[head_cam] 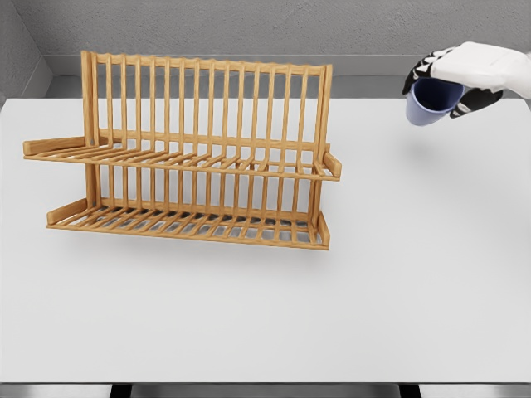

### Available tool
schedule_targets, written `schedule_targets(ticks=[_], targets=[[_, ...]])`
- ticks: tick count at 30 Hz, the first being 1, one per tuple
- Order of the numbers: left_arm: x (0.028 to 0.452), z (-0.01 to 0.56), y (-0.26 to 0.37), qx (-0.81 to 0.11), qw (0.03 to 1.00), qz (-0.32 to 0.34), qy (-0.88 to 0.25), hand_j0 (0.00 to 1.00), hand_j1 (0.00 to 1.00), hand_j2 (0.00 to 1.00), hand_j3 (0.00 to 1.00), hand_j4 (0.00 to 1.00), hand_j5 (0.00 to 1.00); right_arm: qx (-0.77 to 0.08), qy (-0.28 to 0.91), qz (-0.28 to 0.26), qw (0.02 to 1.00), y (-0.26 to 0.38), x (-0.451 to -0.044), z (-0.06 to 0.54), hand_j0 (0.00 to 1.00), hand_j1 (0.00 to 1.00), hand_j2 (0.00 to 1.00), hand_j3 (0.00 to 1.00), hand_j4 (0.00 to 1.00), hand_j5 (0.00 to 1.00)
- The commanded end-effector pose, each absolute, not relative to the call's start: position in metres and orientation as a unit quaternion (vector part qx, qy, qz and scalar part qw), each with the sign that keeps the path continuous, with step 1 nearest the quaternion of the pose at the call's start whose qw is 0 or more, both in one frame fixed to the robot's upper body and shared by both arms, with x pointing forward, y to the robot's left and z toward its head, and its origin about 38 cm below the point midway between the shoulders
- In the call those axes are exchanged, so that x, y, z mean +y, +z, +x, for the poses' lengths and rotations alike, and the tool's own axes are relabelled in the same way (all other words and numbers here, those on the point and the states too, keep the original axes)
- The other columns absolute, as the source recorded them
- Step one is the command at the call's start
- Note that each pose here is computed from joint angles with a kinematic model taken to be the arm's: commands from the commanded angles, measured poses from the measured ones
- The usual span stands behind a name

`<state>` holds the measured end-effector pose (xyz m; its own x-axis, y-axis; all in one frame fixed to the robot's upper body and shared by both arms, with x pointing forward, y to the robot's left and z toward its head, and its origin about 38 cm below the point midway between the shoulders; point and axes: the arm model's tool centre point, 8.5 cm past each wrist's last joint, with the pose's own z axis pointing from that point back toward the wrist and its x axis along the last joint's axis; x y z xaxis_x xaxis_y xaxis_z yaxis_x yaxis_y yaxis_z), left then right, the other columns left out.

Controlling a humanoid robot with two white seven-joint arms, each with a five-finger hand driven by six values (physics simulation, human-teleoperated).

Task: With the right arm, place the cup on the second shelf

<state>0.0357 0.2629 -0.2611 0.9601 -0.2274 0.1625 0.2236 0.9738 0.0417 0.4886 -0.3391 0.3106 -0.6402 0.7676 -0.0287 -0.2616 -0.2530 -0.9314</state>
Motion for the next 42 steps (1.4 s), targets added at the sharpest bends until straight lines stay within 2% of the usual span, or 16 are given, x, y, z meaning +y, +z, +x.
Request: schedule_targets(ticks=[1,16,27,42], targets=[[0.263,0.036,-0.261,-0.084,0.990,0.011,-0.114,1.00,1.00,1.00,1.00,1.00,1.00,-0.509,0.755,-0.250,0.329,0.316,-0.336,0.484,0.67,0.67,0.67,0.67,0.67,0.67],[0.263,0.036,-0.261,-0.084,0.990,0.011,-0.114,1.00,1.00,1.00,1.00,1.00,1.00,-0.518,0.758,-0.260,0.299,0.327,-0.347,0.461,0.67,0.67,0.67,0.67,0.67,0.67],[0.263,0.036,-0.261,-0.084,0.990,0.011,-0.114,1.00,1.00,1.00,1.00,1.00,1.00,-0.535,0.766,-0.266,0.235,0.351,-0.317,0.442,0.67,0.67,0.67,0.67,0.67,0.67],[0.263,0.036,-0.261,-0.084,0.990,0.011,-0.114,1.00,1.00,1.00,1.00,1.00,1.00,-0.541,0.764,-0.282,0.210,0.370,-0.313,0.431,0.67,0.67,0.67,0.67,0.67,0.67]])
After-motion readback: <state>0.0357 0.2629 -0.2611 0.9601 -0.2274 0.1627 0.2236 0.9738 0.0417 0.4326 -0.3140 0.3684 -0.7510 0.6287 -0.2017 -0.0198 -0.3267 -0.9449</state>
